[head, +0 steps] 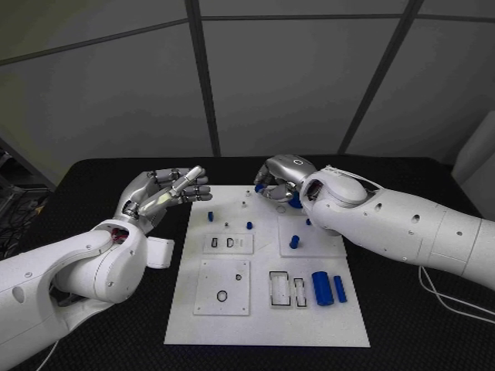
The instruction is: Assemble the parts on the task board
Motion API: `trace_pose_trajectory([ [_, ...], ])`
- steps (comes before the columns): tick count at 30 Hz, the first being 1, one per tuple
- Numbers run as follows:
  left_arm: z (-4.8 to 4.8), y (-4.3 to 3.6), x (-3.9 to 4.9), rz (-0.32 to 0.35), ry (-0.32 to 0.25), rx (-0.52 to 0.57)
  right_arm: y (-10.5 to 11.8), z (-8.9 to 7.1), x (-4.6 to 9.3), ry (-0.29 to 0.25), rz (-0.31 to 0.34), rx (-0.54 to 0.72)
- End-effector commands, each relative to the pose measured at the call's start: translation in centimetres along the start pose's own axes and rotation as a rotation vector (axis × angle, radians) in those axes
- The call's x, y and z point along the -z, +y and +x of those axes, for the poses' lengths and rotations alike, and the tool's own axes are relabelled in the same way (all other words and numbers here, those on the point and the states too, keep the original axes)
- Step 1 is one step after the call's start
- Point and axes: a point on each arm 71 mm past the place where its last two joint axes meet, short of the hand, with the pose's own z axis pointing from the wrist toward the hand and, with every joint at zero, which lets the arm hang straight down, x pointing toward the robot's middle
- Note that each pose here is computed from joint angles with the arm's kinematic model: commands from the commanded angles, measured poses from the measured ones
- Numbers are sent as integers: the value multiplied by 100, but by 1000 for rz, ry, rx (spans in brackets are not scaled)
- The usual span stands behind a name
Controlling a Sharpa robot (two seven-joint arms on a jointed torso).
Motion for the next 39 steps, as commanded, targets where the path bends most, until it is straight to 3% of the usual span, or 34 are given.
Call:
trace_pose_trajectory([
  [1,24,-14,-1,7,17,1,9,-31,-47,-25,6,3],
  [19,43,-24,3,8,21,3,83,21,-194,13,10,10],
  [39,39,-26,3,7,19,2,101,78,-229,75,17,17],
])
